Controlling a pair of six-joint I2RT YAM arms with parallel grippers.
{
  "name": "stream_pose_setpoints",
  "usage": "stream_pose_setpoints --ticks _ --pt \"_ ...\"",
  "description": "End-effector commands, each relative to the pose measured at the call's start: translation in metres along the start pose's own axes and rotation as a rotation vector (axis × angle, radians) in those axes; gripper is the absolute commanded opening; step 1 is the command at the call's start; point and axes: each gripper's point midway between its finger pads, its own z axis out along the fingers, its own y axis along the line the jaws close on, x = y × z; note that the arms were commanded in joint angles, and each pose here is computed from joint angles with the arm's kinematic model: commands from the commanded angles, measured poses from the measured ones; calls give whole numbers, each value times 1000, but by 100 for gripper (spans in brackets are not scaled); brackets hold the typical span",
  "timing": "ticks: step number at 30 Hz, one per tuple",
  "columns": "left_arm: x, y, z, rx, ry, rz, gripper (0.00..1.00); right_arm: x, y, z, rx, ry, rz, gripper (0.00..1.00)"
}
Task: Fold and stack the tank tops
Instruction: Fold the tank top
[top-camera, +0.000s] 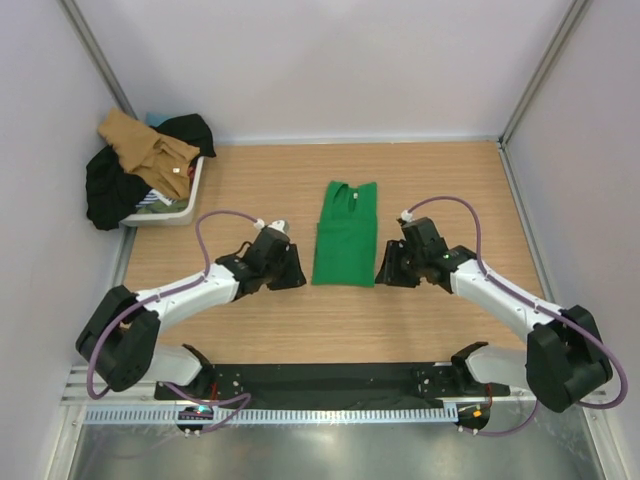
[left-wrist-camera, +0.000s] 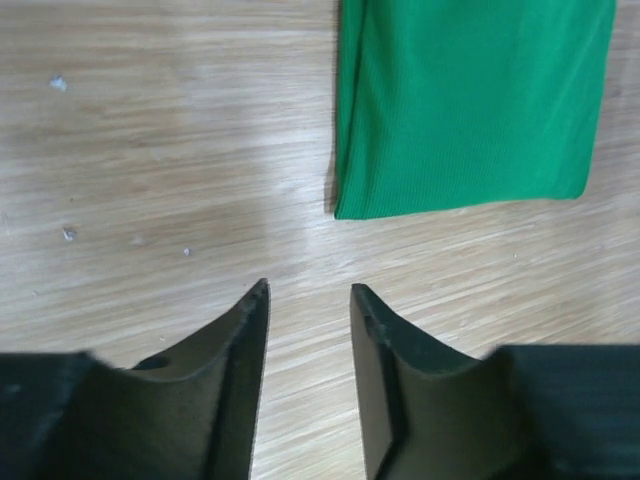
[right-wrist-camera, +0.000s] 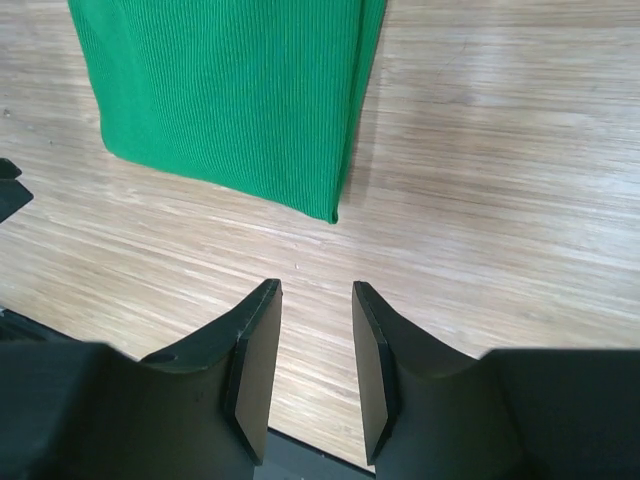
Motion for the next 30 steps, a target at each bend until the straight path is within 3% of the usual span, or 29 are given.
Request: stream_pose_setpoints --ticks 1,3,10,22,26,30 --pt "-15 -17 -3 48 -27 27 43 -13 0 -14 32 -42 -17 41" --pt "-18 -21 0 52 -26 33 47 -18 4 -16 24 -56 -23 39" --pt "-27 -47 13 126 9 46 47 -53 34 -14 -60 -119 -41 15" --pt "-10 -36 56 63 103 40 45 -86 61 -1 -128 -149 -54 12" --pt "-1 -29 62 49 116 33 35 -92 79 3 -222 -169 -67 12" --pt "6 -32 61 68 124 30 5 -100 92 11 -289 -187 -66 11"
